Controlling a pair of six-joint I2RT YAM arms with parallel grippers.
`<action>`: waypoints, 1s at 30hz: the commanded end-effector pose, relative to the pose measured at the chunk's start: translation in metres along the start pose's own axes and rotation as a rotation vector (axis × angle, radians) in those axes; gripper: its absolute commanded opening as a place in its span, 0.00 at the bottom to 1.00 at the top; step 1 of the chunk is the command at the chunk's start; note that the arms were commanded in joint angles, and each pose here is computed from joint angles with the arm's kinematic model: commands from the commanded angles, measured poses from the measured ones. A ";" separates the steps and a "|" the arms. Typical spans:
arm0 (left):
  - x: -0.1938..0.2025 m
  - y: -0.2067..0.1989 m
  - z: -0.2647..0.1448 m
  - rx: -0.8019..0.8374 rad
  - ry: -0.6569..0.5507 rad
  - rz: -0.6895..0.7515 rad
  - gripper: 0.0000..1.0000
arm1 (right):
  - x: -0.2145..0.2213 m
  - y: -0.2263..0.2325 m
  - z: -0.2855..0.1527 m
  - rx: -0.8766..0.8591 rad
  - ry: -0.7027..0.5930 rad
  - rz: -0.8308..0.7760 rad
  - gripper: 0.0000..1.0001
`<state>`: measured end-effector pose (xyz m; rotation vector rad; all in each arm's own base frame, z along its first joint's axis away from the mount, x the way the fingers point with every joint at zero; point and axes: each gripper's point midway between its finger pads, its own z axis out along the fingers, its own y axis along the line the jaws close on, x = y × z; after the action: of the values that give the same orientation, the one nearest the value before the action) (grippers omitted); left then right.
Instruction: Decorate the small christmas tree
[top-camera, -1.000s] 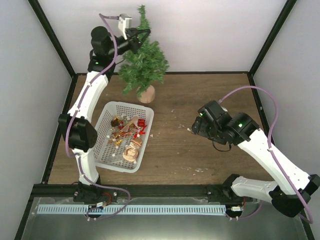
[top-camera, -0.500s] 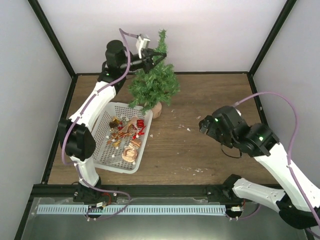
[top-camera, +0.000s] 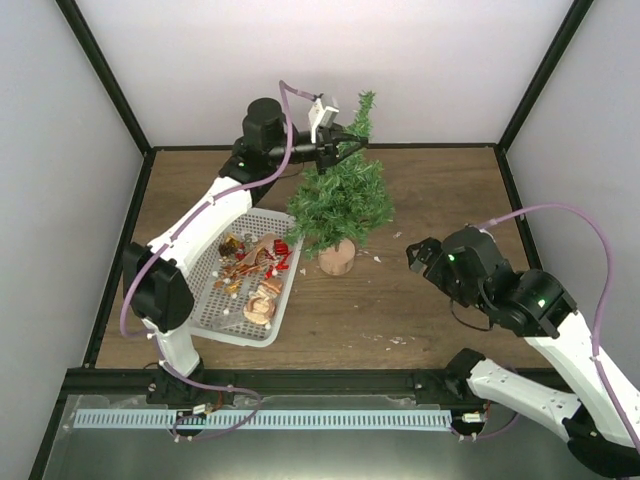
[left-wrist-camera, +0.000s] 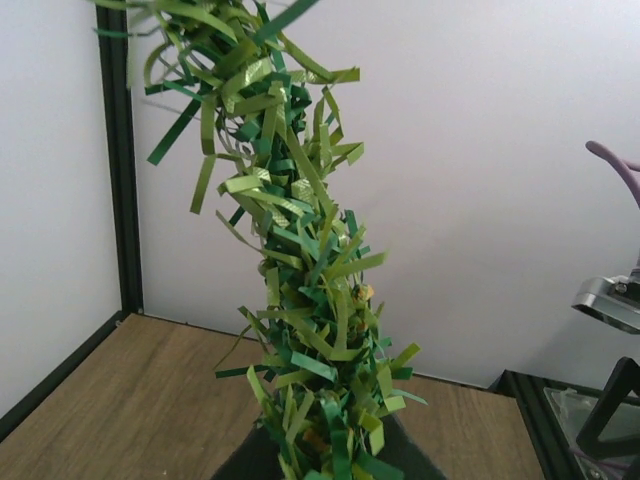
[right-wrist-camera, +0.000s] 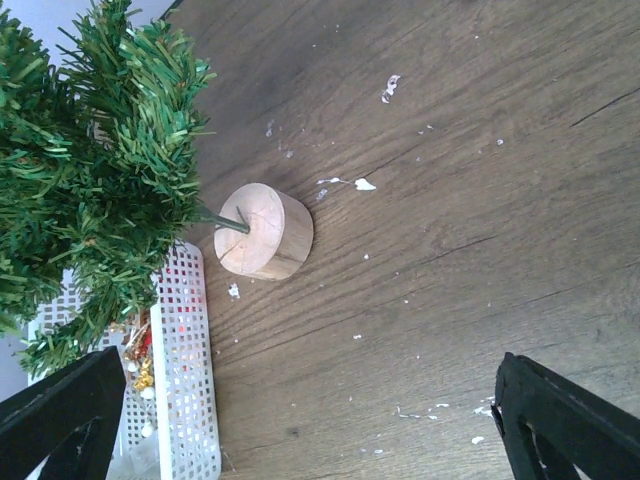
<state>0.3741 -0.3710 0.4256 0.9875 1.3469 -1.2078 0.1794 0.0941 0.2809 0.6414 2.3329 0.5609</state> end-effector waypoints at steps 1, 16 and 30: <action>-0.030 -0.014 -0.006 0.000 -0.070 0.145 0.00 | -0.006 -0.001 -0.007 -0.028 -0.032 0.044 0.94; -0.026 -0.014 0.011 0.028 -0.084 0.099 0.00 | -0.006 0.001 0.002 -0.021 -0.042 -0.004 0.94; -0.011 -0.020 0.013 0.043 -0.055 0.053 0.01 | -0.007 0.000 0.002 -0.037 -0.056 -0.007 0.95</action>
<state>0.3688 -0.3890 0.4203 0.9924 1.3370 -1.2235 0.1820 0.0957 0.2803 0.6194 2.2962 0.5943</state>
